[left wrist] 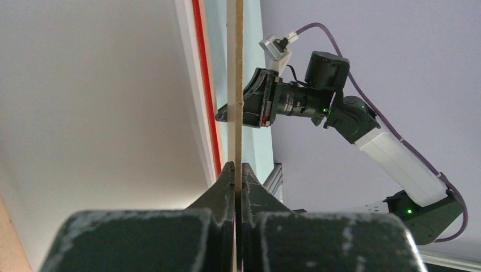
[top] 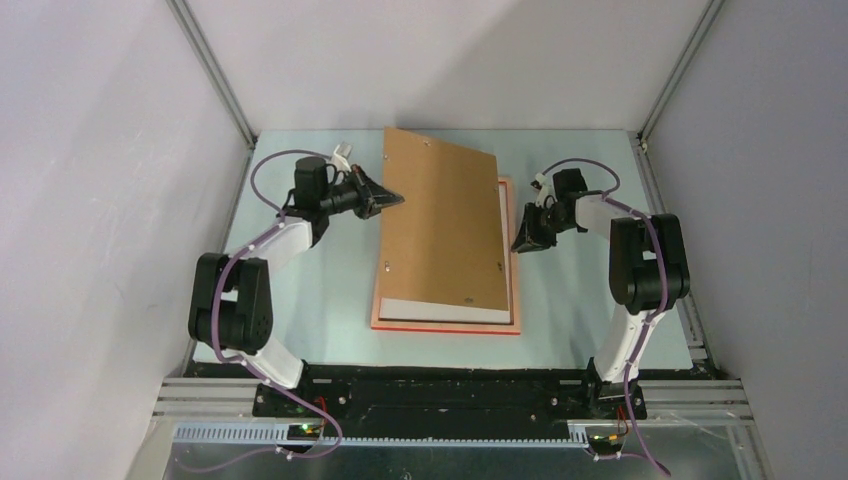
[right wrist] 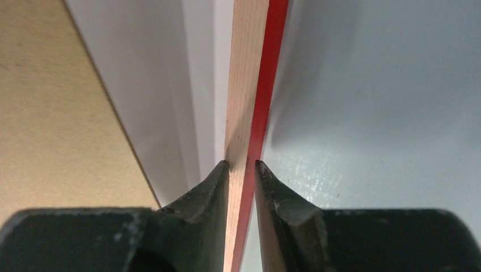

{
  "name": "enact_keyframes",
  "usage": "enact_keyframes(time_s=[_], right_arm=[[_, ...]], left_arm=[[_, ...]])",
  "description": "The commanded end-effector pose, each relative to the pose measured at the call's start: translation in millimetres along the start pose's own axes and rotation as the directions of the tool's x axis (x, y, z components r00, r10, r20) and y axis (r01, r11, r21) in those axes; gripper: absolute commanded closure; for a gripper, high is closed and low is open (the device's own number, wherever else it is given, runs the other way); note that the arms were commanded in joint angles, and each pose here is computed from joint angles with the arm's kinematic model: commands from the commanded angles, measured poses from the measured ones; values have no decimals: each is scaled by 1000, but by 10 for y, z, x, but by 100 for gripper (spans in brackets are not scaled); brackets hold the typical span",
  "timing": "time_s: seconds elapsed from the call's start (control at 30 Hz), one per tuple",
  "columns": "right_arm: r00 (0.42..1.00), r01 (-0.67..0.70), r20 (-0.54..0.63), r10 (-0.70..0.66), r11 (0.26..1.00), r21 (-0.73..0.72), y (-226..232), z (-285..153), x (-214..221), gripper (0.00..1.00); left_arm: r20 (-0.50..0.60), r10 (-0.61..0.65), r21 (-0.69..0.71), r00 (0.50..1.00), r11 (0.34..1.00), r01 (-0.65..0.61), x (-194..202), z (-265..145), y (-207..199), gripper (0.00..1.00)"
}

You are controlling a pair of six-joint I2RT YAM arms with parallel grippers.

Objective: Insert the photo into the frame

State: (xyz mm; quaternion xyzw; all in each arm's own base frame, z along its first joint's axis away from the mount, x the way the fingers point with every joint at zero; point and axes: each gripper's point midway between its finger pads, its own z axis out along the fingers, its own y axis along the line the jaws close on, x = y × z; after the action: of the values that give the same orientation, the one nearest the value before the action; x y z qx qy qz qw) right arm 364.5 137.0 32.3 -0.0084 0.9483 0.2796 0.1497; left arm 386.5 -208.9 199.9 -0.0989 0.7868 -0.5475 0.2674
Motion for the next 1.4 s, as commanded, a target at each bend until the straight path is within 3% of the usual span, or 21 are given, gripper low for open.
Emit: enact_keyframes(time_s=[0.0,0.13,0.27,0.67,1.37], right_arm=[[998,46,46,-46,999,-14,10,-90,-92,68],[996,49,78,-47,998,-28,-18,-208,-165,44],[990,55,129,-51,998,-27,-80,-402,-272,34],[975,30,219,-27,1000,-9,-379,-785,-429,33],[982,-3,186,7,1000,-21,-480,-683,-372,34]], left_arm=[[6,83,70,996,994,-84,-49,-27,-149,100],[2,89,70,996,994,-89,-59,-8,-134,100],[-2,83,68,997,994,-83,-83,28,-107,100],[-48,29,65,998,998,-26,-106,186,15,100],[-125,-16,94,992,995,28,32,289,-67,100]])
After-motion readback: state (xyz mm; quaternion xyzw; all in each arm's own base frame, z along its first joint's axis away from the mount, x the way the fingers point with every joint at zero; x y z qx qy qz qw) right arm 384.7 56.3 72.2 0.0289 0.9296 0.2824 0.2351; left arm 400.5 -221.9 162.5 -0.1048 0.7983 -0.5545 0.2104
